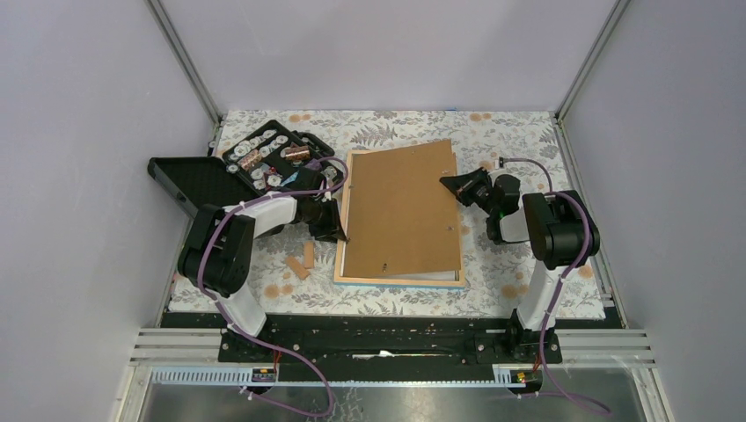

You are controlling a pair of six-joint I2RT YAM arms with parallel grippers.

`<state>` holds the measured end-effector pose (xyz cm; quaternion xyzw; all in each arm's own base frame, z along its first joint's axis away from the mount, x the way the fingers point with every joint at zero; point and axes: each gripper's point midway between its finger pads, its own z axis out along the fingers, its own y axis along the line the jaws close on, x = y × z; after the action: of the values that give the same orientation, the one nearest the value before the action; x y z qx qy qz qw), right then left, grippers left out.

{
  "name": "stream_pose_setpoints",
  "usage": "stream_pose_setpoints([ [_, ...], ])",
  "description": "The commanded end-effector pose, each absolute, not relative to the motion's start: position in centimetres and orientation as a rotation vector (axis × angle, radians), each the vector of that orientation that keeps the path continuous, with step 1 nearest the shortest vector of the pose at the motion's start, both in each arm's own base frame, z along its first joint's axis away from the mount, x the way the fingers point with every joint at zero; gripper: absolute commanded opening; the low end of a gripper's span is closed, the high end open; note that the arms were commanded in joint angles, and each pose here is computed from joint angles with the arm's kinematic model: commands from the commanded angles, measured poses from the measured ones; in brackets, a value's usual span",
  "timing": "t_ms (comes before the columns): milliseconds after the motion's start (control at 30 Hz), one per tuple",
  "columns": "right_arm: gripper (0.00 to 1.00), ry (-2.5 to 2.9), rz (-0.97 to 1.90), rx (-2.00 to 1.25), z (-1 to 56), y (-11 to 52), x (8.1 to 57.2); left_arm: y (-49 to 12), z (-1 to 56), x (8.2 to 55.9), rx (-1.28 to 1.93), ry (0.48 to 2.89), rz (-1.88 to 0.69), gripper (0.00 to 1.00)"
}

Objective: Put the photo into the frame

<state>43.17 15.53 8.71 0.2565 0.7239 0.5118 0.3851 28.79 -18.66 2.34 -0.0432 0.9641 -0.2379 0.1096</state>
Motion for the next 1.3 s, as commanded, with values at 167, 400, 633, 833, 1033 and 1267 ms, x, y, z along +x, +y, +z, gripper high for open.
stream_pose_setpoints([
  [167, 0.00, 1.920, 1.236, 0.516, 6.7, 18.1, 41.2, -21.2, 5.9, 29.1, -0.058, 2.703, -0.925, 0.33],
  [400, 0.10, 2.053, 1.097, 0.456, 5.3, 17.3, 40.2, -21.0, 6.6, 29.2, -0.057, 2.679, -0.911, 0.40],
  [633, 0.30, 2.222, 0.927, 0.368, 4.5, 17.7, 39.3, -21.6, 6.2, 28.9, -0.064, 2.695, -0.963, 0.51],
  [833, 0.35, 2.411, 0.730, 0.265, 3.1, 19.0, 38.7, -22.6, 5.9, 28.3, -0.059, 2.706, -1.069, 0.57],
  [1033, 0.60, 2.549, 0.498, 0.211, 3.7, 17.3, 38.1, -22.5, 6.7, 28.4, -0.037, 2.681, -1.062, 0.68],
  [1267, 0.90, 2.602, 0.219, 0.139, 5.0, 13.8, 37.9, -21.7, 8.2, 29.1, -0.017, 2.625, -0.983, 0.85],
])
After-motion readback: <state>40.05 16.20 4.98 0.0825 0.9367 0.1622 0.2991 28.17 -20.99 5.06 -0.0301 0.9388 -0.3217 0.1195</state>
